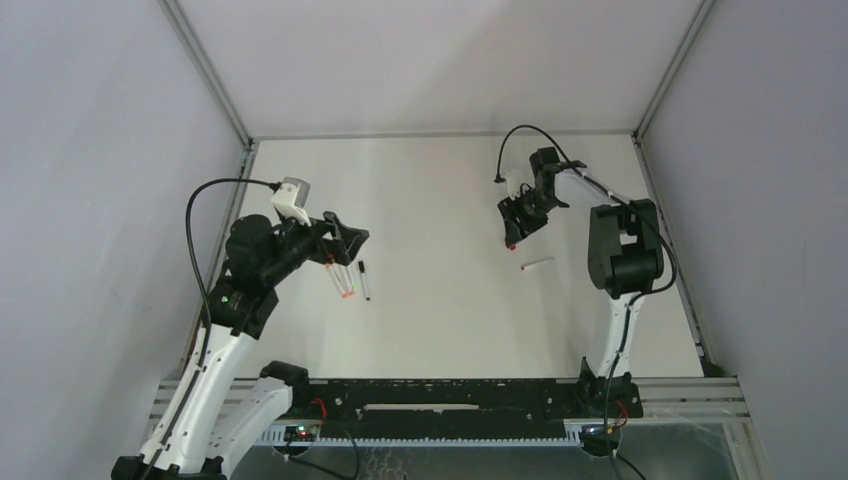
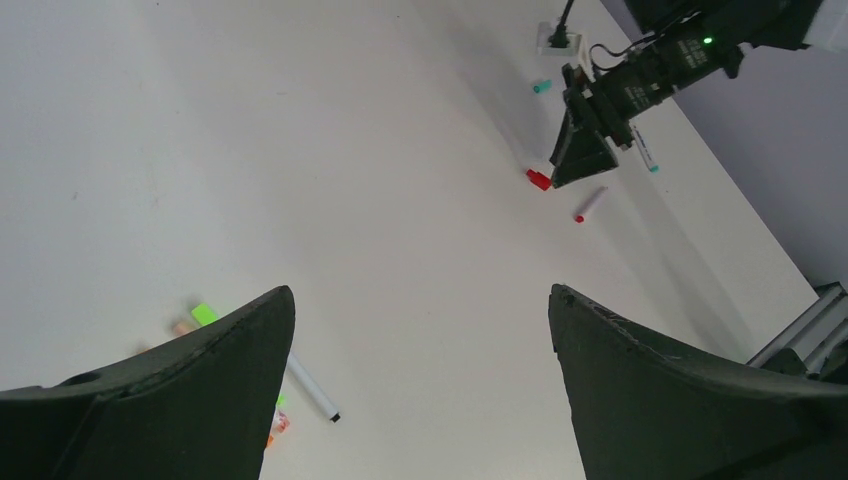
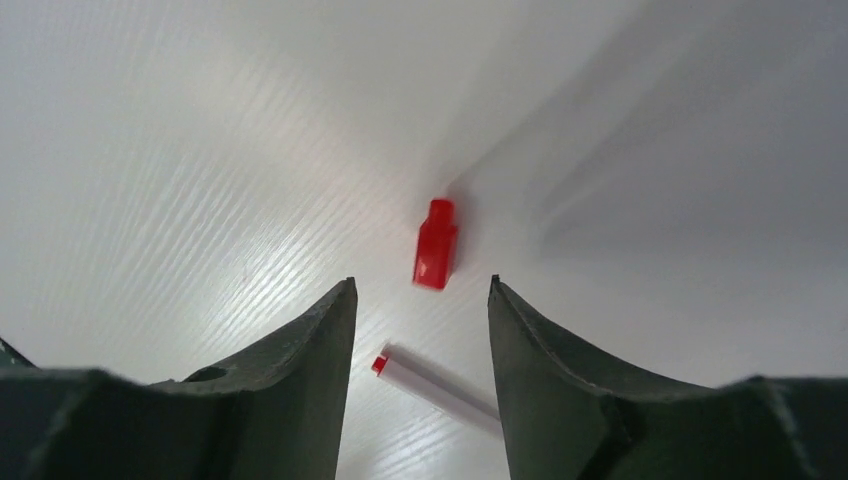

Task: Insert the pens into the pen caps
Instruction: Move the pen to the center of the board.

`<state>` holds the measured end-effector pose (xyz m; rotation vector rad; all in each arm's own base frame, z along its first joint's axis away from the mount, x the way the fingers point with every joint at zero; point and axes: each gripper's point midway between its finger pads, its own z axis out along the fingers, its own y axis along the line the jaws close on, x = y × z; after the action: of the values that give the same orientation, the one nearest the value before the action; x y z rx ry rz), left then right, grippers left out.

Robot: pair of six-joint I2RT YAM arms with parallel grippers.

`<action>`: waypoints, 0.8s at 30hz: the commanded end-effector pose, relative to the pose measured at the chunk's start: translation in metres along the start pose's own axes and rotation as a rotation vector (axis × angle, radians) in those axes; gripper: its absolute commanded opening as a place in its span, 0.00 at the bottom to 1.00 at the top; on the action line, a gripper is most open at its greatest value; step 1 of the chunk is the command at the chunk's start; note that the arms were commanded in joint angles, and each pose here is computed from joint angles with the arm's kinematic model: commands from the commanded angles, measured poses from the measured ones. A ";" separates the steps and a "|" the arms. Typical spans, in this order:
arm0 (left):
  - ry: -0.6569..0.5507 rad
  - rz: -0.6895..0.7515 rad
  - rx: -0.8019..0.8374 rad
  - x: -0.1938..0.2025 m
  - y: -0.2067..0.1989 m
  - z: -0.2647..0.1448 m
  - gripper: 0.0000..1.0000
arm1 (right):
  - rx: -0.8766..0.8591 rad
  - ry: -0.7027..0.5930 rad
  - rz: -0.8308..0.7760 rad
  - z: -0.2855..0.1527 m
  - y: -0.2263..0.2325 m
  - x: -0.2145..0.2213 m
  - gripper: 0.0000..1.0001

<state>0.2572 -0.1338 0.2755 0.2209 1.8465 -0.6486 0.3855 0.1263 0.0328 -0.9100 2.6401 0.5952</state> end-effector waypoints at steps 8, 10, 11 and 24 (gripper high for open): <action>-0.035 0.016 -0.002 -0.006 0.000 -0.004 1.00 | -0.033 -0.265 -0.377 -0.120 0.039 0.012 0.63; -0.038 0.017 0.000 -0.007 0.000 -0.005 1.00 | -0.076 -0.256 -0.630 -0.127 0.042 0.043 0.67; -0.038 0.017 0.001 -0.007 0.000 -0.005 1.00 | -0.091 -0.219 -0.768 -0.127 0.040 0.063 0.69; -0.047 0.020 -0.004 -0.008 0.000 -0.006 1.00 | -0.105 0.177 -1.078 -0.063 -0.002 0.138 0.65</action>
<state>0.2530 -0.1327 0.2825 0.2239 1.8190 -0.6496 0.2735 0.0281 0.0533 -2.0236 1.8950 0.4481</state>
